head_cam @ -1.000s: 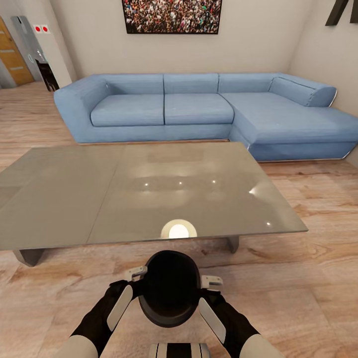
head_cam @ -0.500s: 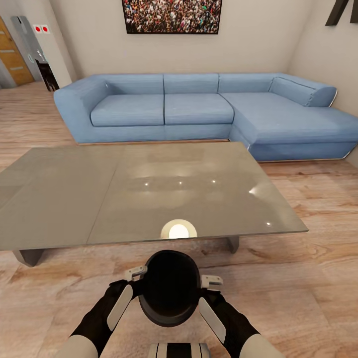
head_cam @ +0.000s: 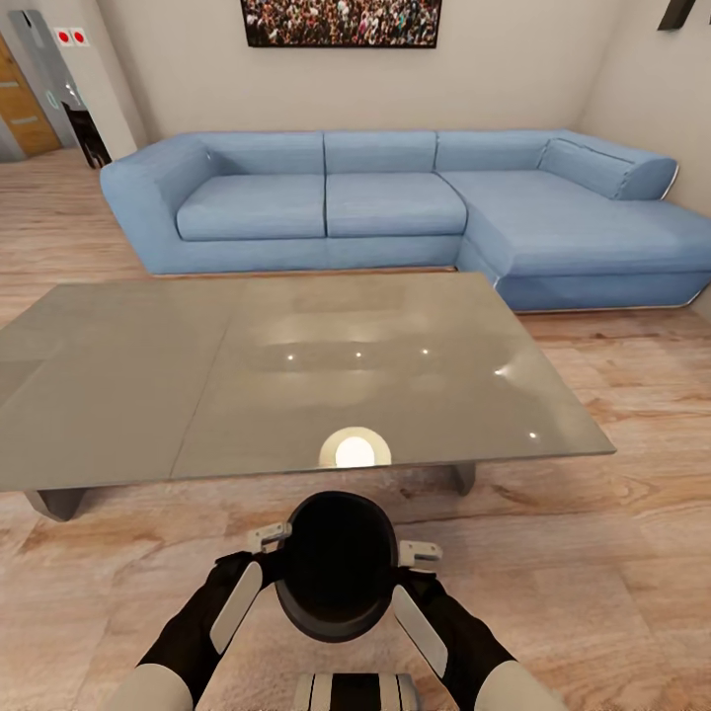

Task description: Place each of the two pumpkins and all three candles from the living room inside a cabinet in the living room (use any cabinet), then make sure every cabinet is closed, and position the cauldron so it is next to a table in the living room.

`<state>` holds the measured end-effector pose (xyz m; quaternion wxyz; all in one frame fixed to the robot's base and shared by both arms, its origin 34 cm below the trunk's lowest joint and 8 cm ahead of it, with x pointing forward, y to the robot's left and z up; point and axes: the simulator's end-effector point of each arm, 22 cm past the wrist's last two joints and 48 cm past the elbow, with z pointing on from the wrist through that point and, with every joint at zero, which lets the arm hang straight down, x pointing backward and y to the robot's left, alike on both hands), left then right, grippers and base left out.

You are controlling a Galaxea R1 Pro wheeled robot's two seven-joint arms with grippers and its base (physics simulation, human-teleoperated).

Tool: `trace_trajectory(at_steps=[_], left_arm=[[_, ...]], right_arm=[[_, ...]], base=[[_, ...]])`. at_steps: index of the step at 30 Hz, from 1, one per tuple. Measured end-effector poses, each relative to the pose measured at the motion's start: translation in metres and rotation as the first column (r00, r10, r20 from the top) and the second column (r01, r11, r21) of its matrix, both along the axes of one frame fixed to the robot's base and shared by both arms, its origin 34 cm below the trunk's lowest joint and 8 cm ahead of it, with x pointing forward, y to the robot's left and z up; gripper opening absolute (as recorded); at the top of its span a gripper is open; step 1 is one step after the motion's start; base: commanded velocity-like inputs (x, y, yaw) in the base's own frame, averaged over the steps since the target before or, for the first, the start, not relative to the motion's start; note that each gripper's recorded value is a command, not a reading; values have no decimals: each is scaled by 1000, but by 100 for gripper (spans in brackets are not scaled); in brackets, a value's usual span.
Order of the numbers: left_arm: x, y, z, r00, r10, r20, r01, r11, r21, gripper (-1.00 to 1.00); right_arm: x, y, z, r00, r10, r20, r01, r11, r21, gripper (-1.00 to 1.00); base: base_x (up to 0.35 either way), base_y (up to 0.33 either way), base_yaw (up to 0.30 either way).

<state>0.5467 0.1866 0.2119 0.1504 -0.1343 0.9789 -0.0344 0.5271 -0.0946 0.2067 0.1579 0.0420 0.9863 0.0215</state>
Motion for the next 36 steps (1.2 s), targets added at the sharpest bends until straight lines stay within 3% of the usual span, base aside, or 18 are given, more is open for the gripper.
trace_trajectory(at_steps=[12, 13, 15, 17, 25, 26, 27, 29, 36], left_arm=[[0, 0, 0, 1000, 1, 1, -1, 1000, -1, -100], [0, 0, 0, 1000, 1, 1, -1, 1000, -1, -100], [6, -2, -2, 1000, -13, -7, 13, 1000, -9, -100], [4, -6, -5, 1000, 14, -1, -14, 1000, -24, -100], [4, -6, -5, 1000, 13, -1, -13, 1000, -24, -100], [4, -6, -5, 1000, 13, -1, -13, 1000, -24, 100], [-3, 3, -12, 1000, -18, -19, 19, 1000, 25, 100], [-13, 2, -19, 999, -17, -46, 18, 1000, 21, 100], [-6, 1, -6, 1000, -12, -21, 13, 1000, 15, 100]], right_arm=[[0, 0, 0, 1000, 0, 0, 0, 1000, -1, -100], [0, 0, 0, 1000, 0, 0, 0, 1000, -1, 100], [-4, 8, -13, 1000, 8, -11, -8, 999, 36, 100], [-4, 8, -13, 1000, 9, -11, -8, 999, 36, 100], [-4, 8, -13, 1000, 9, -12, -8, 999, 36, 100], [-4, 8, -13, 1000, 9, -12, -8, 999, 36, 100], [-4, 8, -13, 1000, 9, -12, -8, 999, 36, 100], [-3, 9, -12, 1000, 9, -6, -9, 999, 40, 100], [4, 7, 0, 1000, 8, 16, -9, 999, 36, 100]], base=[[0, 0, 0], [0, 0, 0], [0, 0, 0], [0, 0, 0], [0, 0, 0], [0, 0, 0], [0, 0, 0], [0, 0, 0], [0, 0, 0]])
